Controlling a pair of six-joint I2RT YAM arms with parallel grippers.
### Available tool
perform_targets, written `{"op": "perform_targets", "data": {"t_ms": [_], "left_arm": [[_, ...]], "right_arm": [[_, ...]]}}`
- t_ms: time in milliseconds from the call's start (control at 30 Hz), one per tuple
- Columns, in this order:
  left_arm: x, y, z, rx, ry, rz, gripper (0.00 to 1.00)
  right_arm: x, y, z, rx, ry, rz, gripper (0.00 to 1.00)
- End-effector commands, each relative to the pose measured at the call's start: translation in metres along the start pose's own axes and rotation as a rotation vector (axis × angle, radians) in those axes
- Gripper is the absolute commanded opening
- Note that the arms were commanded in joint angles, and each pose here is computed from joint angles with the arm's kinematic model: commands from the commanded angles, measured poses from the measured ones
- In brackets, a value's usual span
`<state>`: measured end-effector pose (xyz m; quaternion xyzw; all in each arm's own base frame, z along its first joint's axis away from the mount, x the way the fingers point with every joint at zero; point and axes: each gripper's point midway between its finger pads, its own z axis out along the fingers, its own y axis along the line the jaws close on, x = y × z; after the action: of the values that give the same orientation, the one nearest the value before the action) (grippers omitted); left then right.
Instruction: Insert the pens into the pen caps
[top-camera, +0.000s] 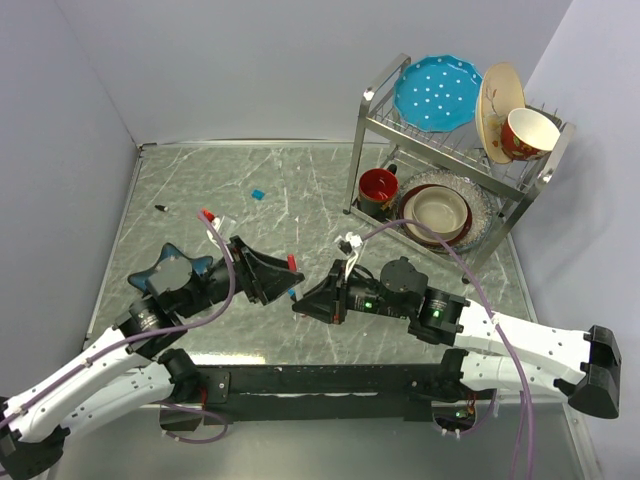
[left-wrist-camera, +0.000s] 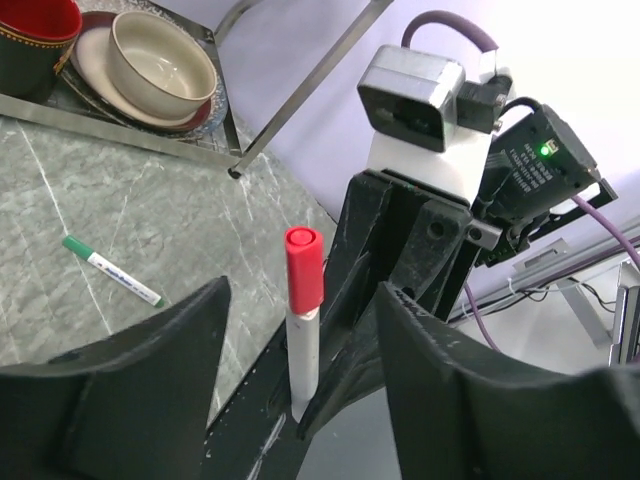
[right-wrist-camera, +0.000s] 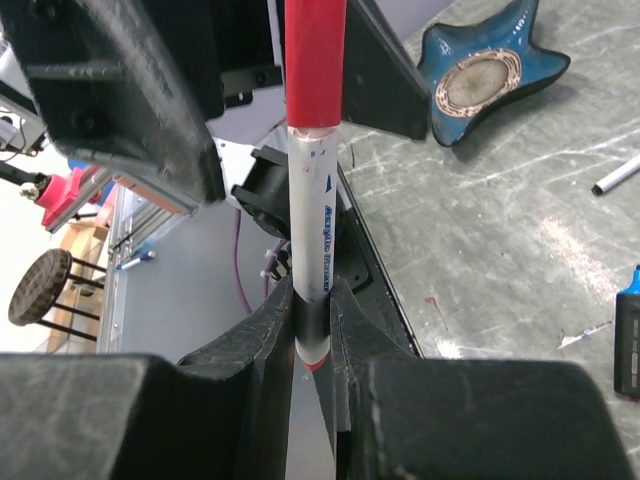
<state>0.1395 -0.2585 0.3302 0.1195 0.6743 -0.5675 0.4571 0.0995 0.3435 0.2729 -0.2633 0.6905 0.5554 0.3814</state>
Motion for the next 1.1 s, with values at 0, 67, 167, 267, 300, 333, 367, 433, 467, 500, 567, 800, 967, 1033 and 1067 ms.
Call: {"op": "perform_targets", "data": {"t_ms": [0, 67, 167, 267, 300, 333, 367, 433, 467, 500, 567, 800, 967, 1033, 1067], "left_arm": [[-0.010, -0.011, -0.004, 0.032, -0.033, 0.010, 0.69], [-0.011, -0.006, -0.005, 0.003, -0.031, 0.010, 0.70], [-0.019, -0.006, -0.004, -0.019, -0.052, 0.030, 0.69], [-0.028, -0.007, -0.003, -0.032, -0.078, 0.044, 0.67], [-0.033, -0.010, -0.004, -0.032, -0.092, 0.044, 0.67], [-0.036, -0.011, -0.004, -0.033, -0.102, 0.043, 0.67], [-0.038, -0.012, -0.003, -0.032, -0.105, 0.042, 0.67], [-0.044, -0.019, -0.005, -0.017, -0.118, 0.045, 0.67], [-0.045, -0.019, -0.005, -0.019, -0.121, 0.045, 0.67], [-0.049, -0.022, -0.006, -0.016, -0.129, 0.050, 0.67], [-0.049, -0.020, -0.007, -0.029, -0.126, 0.052, 0.65], [-0.046, -0.017, -0.009, -0.043, -0.114, 0.048, 0.49], [-0.031, -0.016, -0.006, -0.027, -0.051, 0.021, 0.35], [-0.026, -0.016, -0.007, -0.018, -0.033, 0.023, 0.28], [-0.022, -0.014, -0.007, -0.020, -0.023, 0.015, 0.19]], "right_arm": [[-0.032, 0.027, 0.000, -0.082, -0.079, -0.028, 0.00], [-0.031, 0.027, 0.001, -0.083, -0.075, -0.027, 0.00], [-0.030, 0.030, 0.000, -0.091, -0.073, -0.028, 0.00], [-0.028, 0.030, 0.001, -0.093, -0.068, -0.028, 0.00], [-0.028, 0.030, 0.001, -0.094, -0.067, -0.030, 0.00], [-0.027, 0.030, 0.001, -0.095, -0.065, -0.029, 0.00], [-0.027, 0.030, 0.001, -0.094, -0.063, -0.029, 0.00], [-0.026, 0.030, 0.002, -0.096, -0.060, -0.027, 0.00], [-0.026, 0.030, 0.002, -0.098, -0.059, -0.027, 0.00], [-0.025, 0.030, 0.002, -0.098, -0.057, -0.026, 0.00], [-0.025, 0.030, 0.003, -0.097, -0.051, -0.023, 0.00], [-0.024, 0.033, 0.002, -0.106, -0.050, -0.024, 0.00], [-0.032, 0.042, 0.004, -0.137, -0.061, -0.024, 0.00], [-0.037, 0.045, 0.005, -0.142, -0.068, -0.029, 0.00], [-0.037, 0.045, 0.006, -0.143, -0.070, -0.029, 0.00]]}}
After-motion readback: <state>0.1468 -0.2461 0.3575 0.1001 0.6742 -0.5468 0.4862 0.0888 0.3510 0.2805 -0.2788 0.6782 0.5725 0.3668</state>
